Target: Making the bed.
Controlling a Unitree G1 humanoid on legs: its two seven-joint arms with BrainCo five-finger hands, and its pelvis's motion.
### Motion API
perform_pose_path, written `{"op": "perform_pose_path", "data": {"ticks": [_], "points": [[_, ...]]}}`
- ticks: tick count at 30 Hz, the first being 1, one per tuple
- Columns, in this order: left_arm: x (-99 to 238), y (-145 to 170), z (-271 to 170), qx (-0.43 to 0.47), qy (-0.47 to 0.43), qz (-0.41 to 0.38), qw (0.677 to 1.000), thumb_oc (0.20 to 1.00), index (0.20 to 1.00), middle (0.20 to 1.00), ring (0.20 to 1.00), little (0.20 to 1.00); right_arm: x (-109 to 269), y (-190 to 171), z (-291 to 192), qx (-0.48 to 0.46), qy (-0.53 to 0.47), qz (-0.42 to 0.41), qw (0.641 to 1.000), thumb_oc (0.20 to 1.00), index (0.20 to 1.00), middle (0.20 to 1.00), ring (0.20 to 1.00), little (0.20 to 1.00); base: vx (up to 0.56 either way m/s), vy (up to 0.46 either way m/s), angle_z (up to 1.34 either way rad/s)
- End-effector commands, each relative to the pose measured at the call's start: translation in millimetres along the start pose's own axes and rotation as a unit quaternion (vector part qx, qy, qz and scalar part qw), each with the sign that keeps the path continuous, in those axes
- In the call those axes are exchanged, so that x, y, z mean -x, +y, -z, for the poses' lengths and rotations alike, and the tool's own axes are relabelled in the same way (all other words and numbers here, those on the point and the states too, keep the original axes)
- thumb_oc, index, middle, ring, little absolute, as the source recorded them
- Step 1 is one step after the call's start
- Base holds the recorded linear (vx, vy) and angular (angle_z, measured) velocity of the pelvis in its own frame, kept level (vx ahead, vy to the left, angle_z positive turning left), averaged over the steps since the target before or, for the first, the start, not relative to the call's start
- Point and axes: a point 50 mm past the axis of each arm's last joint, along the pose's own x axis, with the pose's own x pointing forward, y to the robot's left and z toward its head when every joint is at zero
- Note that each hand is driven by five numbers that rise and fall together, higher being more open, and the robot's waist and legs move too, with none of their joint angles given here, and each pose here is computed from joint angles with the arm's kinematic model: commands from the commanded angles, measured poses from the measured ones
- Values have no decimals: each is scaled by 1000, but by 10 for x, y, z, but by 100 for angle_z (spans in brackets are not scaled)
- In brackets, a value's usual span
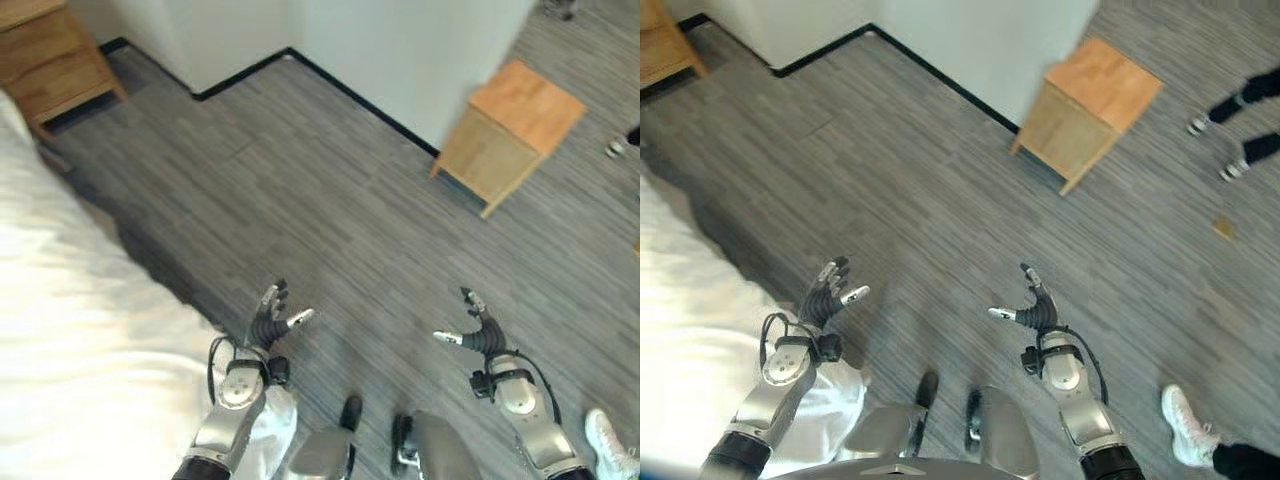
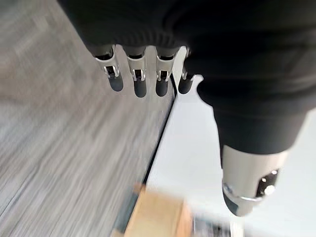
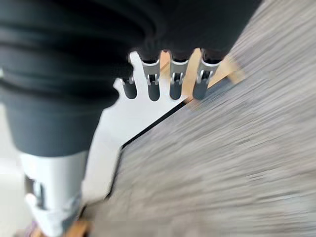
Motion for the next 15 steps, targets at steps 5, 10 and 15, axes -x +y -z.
{"op": "perform_pose_path", "data": {"ticks": [5,10,15], "points": [[202,140,-54,-34,-35,1,999,1000,1000,1000,1000,1000,-248,-174,-87,12,-28,35,999,1000,1000,1000,1000,1000,570,-202,220],[359,250,128,9,5,-30,1000,1000,1000,1000,1000,1000,-295,-268,-89,14,-28,44,999,1000,1000,1000,1000,1000,140,-122,35],[405,245,188,12,15,-25,1000,1000,1000,1000,1000,1000,-256,-308,-21,15,-12,52,998,1000,1000,1000,1000,1000,361,52,-35]]}}
